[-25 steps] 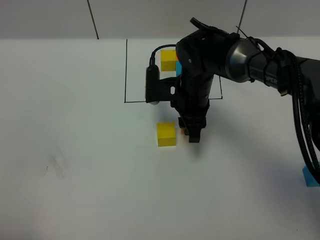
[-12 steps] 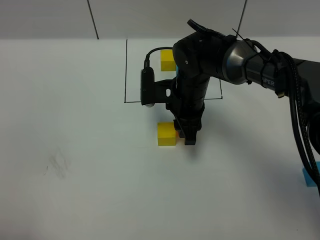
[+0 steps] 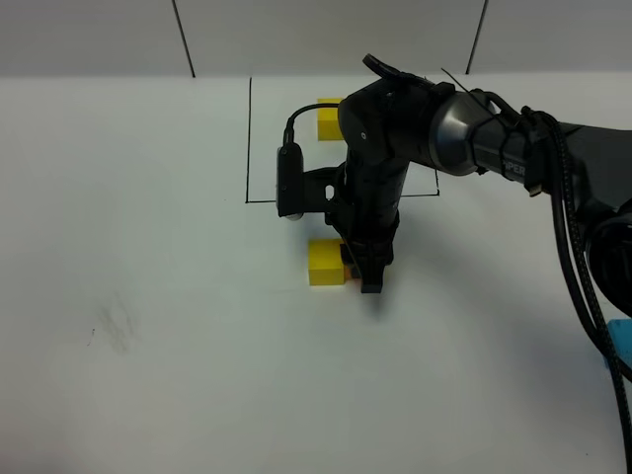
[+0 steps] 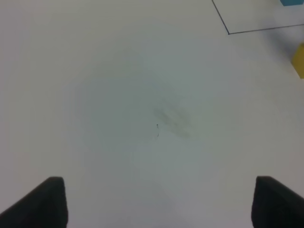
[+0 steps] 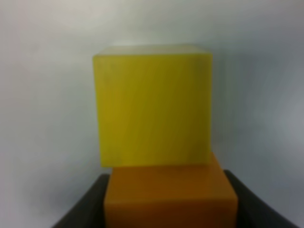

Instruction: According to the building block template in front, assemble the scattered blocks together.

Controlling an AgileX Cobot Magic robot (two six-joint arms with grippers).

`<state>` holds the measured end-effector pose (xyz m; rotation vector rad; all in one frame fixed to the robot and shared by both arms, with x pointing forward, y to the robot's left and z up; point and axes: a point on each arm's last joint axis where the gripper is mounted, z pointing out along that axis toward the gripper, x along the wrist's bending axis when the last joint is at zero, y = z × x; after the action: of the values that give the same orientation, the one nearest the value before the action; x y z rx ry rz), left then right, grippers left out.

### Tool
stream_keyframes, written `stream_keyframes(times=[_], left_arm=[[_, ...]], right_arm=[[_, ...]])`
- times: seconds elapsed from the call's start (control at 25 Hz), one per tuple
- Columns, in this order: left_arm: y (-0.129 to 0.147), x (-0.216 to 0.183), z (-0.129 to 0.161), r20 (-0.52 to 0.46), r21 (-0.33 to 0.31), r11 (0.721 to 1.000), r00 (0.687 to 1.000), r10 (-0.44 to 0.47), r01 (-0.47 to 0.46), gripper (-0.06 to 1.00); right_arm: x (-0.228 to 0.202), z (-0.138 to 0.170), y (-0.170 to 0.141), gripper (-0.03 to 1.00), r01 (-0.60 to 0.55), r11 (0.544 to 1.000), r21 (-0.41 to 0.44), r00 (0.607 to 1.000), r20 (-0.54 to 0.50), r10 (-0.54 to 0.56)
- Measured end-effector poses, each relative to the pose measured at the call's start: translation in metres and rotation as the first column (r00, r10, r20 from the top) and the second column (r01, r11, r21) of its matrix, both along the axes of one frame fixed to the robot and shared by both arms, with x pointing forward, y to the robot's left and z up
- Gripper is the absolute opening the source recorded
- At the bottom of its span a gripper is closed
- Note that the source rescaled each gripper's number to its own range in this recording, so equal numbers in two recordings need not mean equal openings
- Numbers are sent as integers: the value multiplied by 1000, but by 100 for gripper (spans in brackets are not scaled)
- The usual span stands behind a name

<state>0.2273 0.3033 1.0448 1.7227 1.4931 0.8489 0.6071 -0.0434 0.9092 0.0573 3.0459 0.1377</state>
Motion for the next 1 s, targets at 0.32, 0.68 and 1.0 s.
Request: stream_keyframes(times=[0.32, 0.68, 1.0], left_arm=[[0, 0, 0, 0, 0, 1000, 1000, 0, 0, 66], [0, 0, 0, 0, 0, 1000, 1000, 0, 0, 66], [0, 0, 0, 0, 0, 1000, 1000, 0, 0, 66]], right_arm=[[2, -13, 2, 27, -6, 1000, 3, 1000, -7, 6], [1, -11, 2, 44, 51, 999, 3, 998, -29, -51], [0, 54, -22, 98, 416, 909, 0, 908, 59, -416]])
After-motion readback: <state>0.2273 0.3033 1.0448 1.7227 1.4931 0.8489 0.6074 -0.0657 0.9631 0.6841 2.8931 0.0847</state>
